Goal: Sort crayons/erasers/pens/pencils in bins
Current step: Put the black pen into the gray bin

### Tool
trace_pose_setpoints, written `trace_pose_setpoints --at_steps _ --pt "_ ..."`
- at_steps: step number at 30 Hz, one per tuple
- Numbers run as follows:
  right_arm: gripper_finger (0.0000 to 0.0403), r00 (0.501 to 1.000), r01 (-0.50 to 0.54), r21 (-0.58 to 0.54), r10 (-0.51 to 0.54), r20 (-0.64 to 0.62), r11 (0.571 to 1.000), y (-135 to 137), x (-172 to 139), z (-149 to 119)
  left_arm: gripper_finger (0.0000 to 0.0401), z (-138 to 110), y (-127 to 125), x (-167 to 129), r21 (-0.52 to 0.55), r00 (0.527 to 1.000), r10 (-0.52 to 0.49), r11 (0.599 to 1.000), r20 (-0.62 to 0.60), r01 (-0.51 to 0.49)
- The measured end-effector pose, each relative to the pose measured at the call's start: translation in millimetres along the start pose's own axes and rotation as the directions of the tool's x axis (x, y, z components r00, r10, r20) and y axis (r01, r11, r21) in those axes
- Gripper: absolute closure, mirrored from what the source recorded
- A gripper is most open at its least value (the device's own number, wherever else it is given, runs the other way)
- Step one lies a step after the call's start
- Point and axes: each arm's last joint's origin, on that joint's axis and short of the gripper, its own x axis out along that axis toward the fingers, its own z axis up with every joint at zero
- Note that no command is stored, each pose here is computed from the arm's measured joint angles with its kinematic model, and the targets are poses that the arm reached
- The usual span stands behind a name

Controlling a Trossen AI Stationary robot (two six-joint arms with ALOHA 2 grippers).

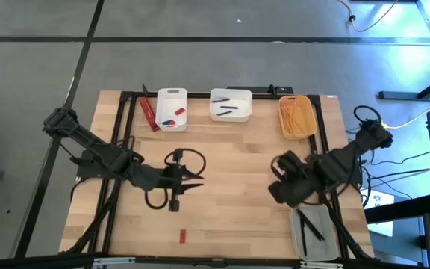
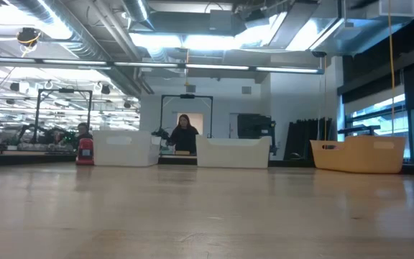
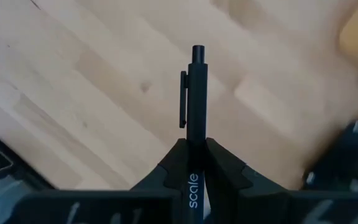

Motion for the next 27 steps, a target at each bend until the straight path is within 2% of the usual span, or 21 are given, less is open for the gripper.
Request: trace_pose_setpoints --at_steps 8,13,17,24,27 --pt "0.0362 0.989 0.075 0.126 -0.057 -0.136 0.989 -4 12 -50 0.033 13 12 11 0.134 0.989 -0.107 0.987 0.102 0.093" --pt "0.0362 0.972 0.143 0.2 -0.1 -0.213 0.969 -9 16 -78 0.033 18 16 18 0.168 0.971 -0.189 0.972 0.147 0.164" --pt "0.0362 0.964 0.161 0.262 -0.095 -0.249 0.951 -12 20 -102 0.033 18 17 21 0.168 0.971 -0.189 0.972 0.148 0.164" --pt "0.0362 0.937 0.133 0.317 -0.015 -0.35 0.939 -10 29 -140 0.033 17 17 22 0.171 0.971 -0.19 0.971 0.147 0.165" --pt "0.0362 0.92 0.184 0.297 -0.058 -0.388 0.937 -11 38 -152 0.033 17 17 22 0.172 0.971 -0.19 0.971 0.146 0.164"
